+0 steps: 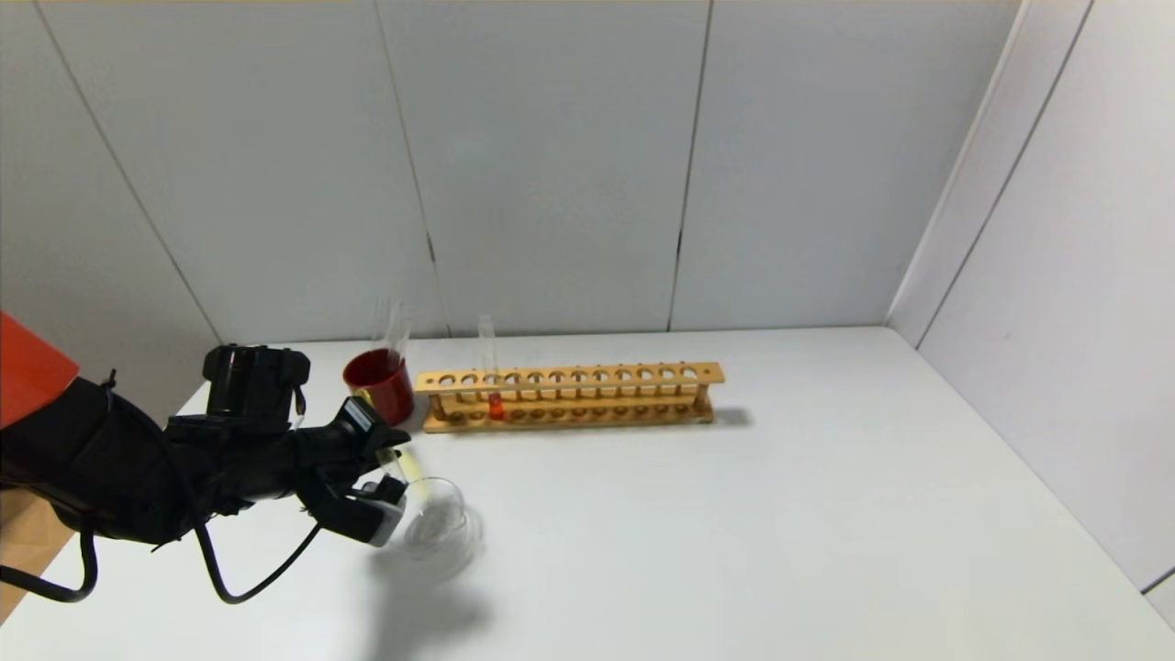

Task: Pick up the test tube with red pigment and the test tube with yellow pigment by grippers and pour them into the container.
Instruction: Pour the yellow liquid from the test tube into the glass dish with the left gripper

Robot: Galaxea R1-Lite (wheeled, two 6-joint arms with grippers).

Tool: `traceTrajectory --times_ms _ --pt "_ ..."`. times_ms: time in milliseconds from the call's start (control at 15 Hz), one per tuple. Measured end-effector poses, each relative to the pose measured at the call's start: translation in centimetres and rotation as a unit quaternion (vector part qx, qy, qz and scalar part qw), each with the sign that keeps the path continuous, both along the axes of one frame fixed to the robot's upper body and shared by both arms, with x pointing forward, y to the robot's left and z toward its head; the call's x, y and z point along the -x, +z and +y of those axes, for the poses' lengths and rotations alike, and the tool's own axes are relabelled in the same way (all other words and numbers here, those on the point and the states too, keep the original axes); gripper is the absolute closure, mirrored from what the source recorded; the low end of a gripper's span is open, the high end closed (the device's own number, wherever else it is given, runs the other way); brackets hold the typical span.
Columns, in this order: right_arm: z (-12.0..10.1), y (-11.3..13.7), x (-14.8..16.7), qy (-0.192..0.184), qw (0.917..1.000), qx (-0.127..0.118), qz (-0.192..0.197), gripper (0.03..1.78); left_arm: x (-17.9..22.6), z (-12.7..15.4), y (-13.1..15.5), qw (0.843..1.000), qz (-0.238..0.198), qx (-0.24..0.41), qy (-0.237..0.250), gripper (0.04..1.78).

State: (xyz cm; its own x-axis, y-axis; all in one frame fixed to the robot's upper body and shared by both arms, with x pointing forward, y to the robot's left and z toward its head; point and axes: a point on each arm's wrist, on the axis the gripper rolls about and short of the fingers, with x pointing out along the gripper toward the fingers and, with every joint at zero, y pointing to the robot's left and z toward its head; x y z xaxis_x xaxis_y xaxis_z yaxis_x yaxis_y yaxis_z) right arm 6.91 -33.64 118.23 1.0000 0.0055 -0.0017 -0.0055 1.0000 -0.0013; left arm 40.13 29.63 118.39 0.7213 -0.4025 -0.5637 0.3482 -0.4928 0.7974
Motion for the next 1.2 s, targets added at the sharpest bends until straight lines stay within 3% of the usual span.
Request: traceTrajectory --times_ms 1200 --pt "0.0 0.0 0.0 0.0 1.0 0.0 0.0 0.06 -0.87 -0.5 -0.41 0.997 -0.052 -0.039 -0.037 1.49"
